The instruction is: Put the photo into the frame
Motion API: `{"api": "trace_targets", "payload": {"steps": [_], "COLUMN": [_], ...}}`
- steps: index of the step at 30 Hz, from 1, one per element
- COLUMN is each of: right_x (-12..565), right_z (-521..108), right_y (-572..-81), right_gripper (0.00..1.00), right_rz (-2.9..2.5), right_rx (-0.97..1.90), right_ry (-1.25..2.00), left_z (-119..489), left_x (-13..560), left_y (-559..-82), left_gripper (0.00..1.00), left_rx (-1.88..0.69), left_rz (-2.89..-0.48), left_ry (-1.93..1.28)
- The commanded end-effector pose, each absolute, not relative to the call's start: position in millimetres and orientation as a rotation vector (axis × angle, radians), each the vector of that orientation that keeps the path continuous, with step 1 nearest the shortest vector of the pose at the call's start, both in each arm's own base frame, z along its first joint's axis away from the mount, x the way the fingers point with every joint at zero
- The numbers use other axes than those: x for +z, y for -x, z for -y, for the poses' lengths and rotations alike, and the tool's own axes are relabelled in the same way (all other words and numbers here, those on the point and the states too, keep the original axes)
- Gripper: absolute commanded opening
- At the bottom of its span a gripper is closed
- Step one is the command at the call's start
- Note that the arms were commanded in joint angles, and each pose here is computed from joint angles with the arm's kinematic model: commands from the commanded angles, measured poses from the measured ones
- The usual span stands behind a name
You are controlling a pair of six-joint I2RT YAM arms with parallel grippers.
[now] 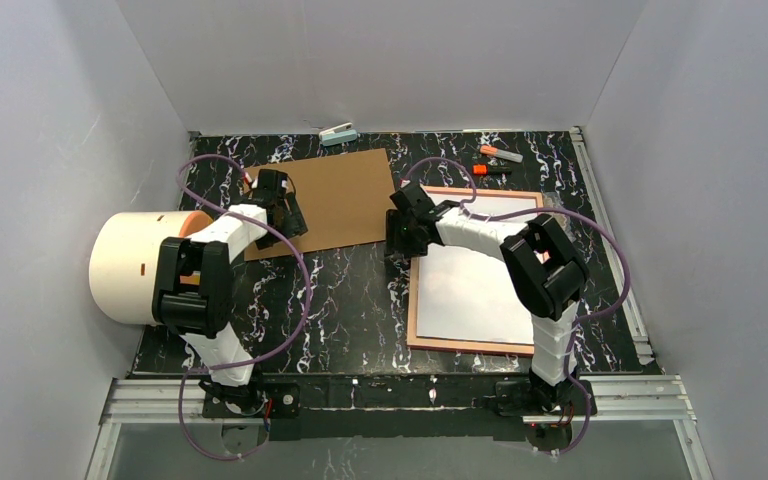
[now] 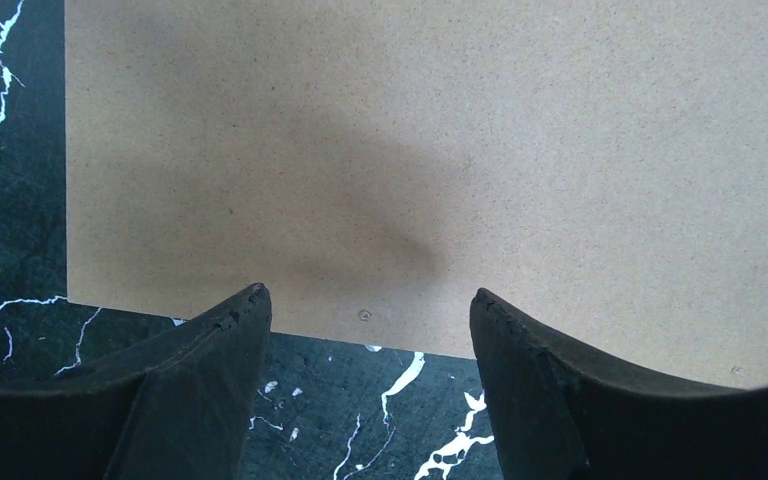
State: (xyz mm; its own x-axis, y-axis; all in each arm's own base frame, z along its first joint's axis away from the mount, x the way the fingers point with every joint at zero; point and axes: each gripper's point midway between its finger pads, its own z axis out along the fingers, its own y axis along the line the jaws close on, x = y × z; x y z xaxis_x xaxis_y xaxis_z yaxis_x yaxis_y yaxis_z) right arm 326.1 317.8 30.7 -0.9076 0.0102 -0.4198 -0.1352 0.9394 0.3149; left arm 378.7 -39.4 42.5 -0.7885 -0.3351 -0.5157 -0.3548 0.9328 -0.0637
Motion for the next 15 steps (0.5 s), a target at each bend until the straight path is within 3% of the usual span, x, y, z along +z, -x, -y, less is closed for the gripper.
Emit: {"api": "trace_targets", "payload": {"steps": [1, 4, 10, 15], "right_x": [34, 50, 71, 63], "right_z": [-308, -313, -321, -334], "right_y": [-335, -356, -410, -441], "right_gripper": [0.62, 0.65, 0.71, 0.76], "right_rz": [-2.673, -2.609, -2.478, -2.443], "right_rx": [0.427, 0.462, 0.489, 0.470], "right_ry": [0.098, 0.060, -0.014, -0.017], "left_z": [32, 30, 4, -16], "left_x": [65, 76, 98, 93], "left_y": [-391, -397, -410, -420], "left_gripper": [0.71, 0.75, 0.98, 0.98], "left_rx": [0.086, 0.101, 0.277, 0.451], "left_rz": [-2.499, -2.475, -2.383, -2.369], "left_ry": [0.487, 0.486, 0.553, 0.637]}}
